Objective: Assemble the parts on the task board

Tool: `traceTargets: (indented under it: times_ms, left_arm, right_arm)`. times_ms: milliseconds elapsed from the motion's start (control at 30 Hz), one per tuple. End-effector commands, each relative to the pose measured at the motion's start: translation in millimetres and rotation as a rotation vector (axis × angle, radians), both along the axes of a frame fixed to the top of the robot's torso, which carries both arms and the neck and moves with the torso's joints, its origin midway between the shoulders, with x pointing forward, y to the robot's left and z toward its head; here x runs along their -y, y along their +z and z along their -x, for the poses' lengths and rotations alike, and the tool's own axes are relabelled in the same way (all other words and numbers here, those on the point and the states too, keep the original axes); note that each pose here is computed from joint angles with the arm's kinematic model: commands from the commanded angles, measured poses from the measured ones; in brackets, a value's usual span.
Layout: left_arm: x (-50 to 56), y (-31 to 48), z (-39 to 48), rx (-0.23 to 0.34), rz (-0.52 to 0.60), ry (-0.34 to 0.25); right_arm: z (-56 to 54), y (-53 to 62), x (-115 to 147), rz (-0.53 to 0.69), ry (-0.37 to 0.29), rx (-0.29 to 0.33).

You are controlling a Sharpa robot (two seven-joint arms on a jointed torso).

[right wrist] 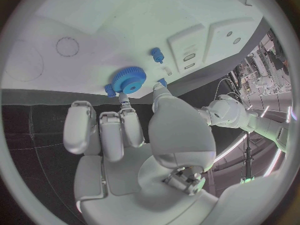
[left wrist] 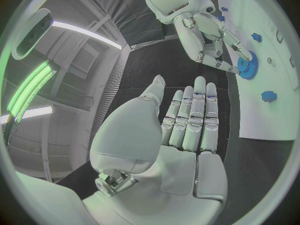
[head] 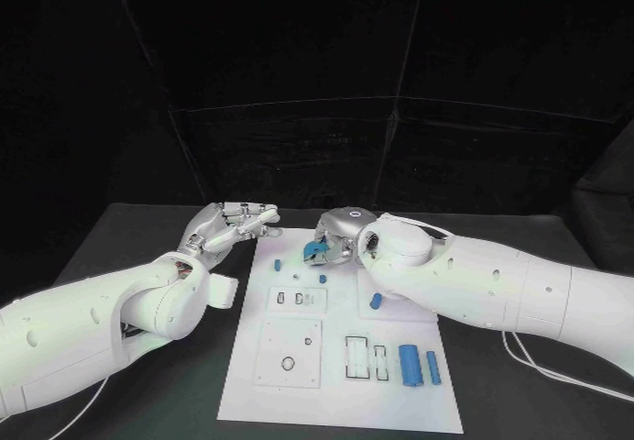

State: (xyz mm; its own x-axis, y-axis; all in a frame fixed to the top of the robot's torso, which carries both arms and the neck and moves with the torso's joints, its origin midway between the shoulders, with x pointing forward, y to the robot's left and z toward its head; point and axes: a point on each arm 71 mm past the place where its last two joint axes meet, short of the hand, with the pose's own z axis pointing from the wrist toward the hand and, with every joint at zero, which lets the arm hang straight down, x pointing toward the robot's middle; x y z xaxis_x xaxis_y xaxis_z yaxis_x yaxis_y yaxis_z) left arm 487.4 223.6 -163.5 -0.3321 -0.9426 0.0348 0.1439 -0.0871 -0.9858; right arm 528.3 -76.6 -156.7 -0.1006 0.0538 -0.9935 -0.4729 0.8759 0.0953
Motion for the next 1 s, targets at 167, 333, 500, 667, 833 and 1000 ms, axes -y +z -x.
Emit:
traceTargets:
  times_ms: [167,333,500,667,833,1000]
  left_arm:
    - [0.9,1.6,0.3,0.007,0.002,-0.011]
    - [0.4,1.6,0.4,0.006,0.002,-0.011]
    - [-0.4,1.6,0.4,0.006,0.001,-0.009]
    - [-0.8,1.6,0.6,0.006,0.001,-0.008]
    - [-2.4,1.8,1.0,0.006,0.0,-0.005]
    - [-4.3,1.9,1.2,0.006,-0.001,-0.002]
  right_arm:
    - [-1.4,-2.0,5,0.005,-0.025,-0.04]
    - [0.1,-0.1,9,-0.008,-0.031,-0.017]
    - [0.4,2.3,15,-0.032,-0.036,0.01]
    - [3.0,5.9,23,-0.074,-0.034,0.041]
    - [10.0,13.7,39,-0.174,-0.017,0.087]
    - [20.1,20.4,70,-0.297,0.011,0.081]
